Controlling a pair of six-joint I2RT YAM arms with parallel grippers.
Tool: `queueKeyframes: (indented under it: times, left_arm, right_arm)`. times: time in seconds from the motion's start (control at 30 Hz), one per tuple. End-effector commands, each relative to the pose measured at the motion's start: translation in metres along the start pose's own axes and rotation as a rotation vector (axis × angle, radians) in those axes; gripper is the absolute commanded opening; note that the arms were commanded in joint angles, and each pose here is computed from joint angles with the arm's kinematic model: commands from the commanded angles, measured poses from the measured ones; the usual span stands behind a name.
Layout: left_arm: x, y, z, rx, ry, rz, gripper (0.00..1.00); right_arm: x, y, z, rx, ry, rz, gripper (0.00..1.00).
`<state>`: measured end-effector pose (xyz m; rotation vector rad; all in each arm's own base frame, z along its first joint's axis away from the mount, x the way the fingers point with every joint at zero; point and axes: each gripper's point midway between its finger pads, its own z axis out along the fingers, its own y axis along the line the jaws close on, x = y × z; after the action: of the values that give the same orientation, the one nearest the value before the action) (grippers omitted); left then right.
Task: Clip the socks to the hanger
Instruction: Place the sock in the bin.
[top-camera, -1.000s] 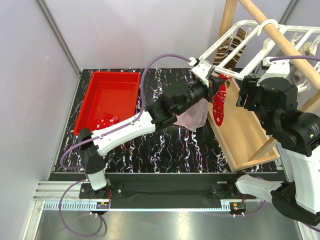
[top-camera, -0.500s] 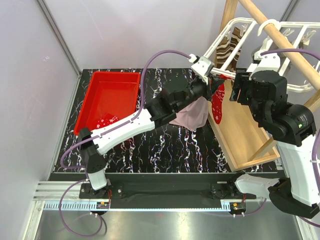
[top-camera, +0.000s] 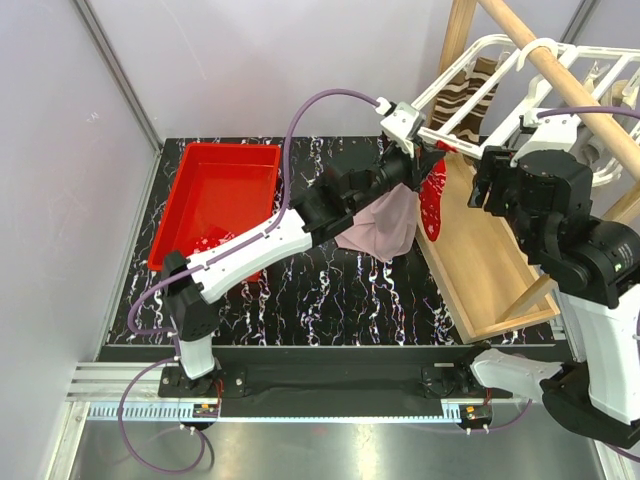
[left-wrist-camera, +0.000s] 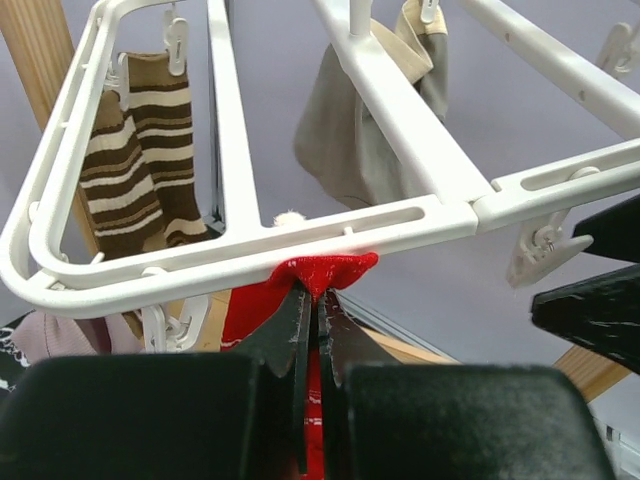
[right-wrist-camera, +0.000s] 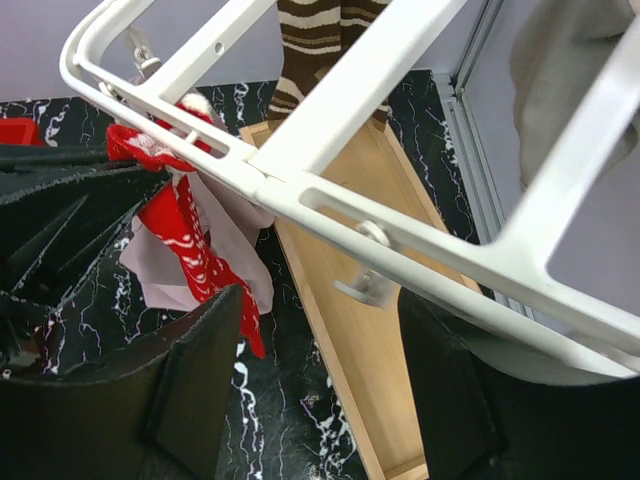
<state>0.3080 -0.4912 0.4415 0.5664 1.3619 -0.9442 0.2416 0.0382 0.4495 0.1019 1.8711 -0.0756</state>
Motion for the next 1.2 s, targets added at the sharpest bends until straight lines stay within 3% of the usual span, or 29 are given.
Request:
queueKeyframes:
  times: [0.0,0.47,0.77,0.87,1.0,1.1,1.17]
  left_arm:
    - [-0.048,-0.005,0.0,0.032,-0.119,-0.014,0.0]
    - [-0.053,0.001,-0.001,0.03,-0.124,-0.011,0.0]
    - [-0.045,0.003,-0.011,0.05,-0.085,0.0,0.0]
    - [-0.041,-0.002,-0.035,0.113,-0.026,0.027,0.0]
    - [-0.025,-0.001,-0.097,0.213,0.045,0.032,0.0]
    - [-0.024,0.023,-0.14,0.102,0.103,0.039,0.0]
    - [0.003,0.059,-0.166,-0.074,0.192,0.038,0.0]
  right_arm:
    - [-0.003,-0.007,-0.004,0.023,-0.015,0.001,0.7]
    - [-0.01,0.002,0.021,0.072,-0.051,-0.02,0.72]
    - [-0.007,0.0,0.027,0.105,-0.052,-0.021,0.66]
    - [-0.008,-0.003,0.023,0.106,-0.049,-0.028,0.66]
    - [-0.01,-0.006,0.018,0.103,-0.057,-0.022,0.66]
    - [-0.011,-0.004,0.015,0.074,-0.06,-0.015,0.66]
    - [-0.01,0.0,0.013,0.045,-0.056,-0.014,0.66]
